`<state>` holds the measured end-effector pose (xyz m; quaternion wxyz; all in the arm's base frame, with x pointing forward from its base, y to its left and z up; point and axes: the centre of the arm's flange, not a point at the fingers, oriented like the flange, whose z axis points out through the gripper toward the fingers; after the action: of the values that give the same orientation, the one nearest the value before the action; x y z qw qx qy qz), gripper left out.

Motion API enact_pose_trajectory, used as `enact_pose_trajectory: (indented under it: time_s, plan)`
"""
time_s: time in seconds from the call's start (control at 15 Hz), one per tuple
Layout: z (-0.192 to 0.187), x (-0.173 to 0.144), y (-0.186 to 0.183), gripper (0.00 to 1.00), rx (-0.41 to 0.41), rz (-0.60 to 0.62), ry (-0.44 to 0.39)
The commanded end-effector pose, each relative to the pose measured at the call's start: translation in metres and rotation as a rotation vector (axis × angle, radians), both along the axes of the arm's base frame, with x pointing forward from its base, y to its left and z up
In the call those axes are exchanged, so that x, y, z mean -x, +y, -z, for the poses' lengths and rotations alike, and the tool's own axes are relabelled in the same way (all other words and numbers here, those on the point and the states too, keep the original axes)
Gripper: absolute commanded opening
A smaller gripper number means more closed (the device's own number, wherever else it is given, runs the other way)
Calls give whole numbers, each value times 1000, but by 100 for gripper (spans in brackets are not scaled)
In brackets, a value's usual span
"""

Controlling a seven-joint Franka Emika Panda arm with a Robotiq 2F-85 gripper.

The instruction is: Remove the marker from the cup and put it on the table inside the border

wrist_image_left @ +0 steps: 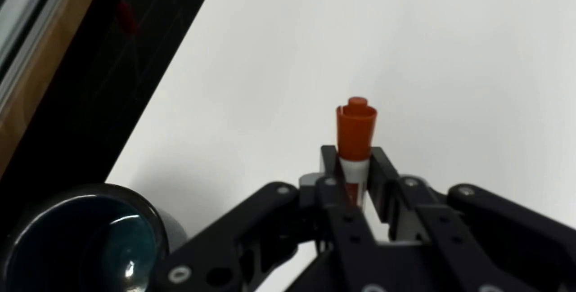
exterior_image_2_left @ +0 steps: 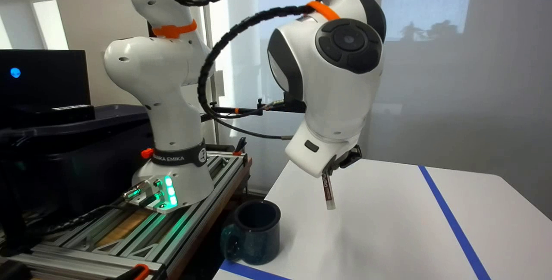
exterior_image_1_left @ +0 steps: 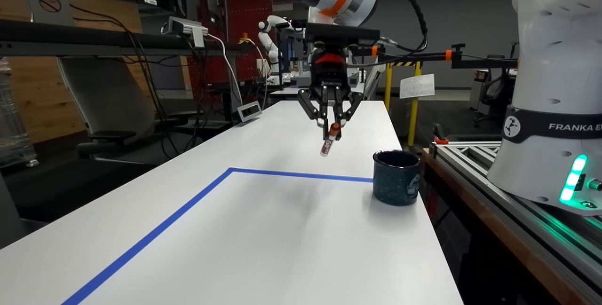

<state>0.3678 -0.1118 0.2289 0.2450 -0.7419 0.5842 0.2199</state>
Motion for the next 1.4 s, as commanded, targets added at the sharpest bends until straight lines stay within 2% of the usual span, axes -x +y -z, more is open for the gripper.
enact_pose_trajectory:
  time_s: [0.0,0.27,0.47,0.93,1.0,1.07,1.33]
  plan:
    - [49,-22,17,5,106,-21,-15]
    - [91,-29,31,5,233,-69,-9]
    - [113,-32,39,5,293,-107,-3]
    - [124,-40,52,5,335,-153,-24]
    - [122,-39,54,45,333,-158,-27]
    - [119,-39,55,46,331,-162,-29]
    - [93,-27,54,75,326,-213,-39]
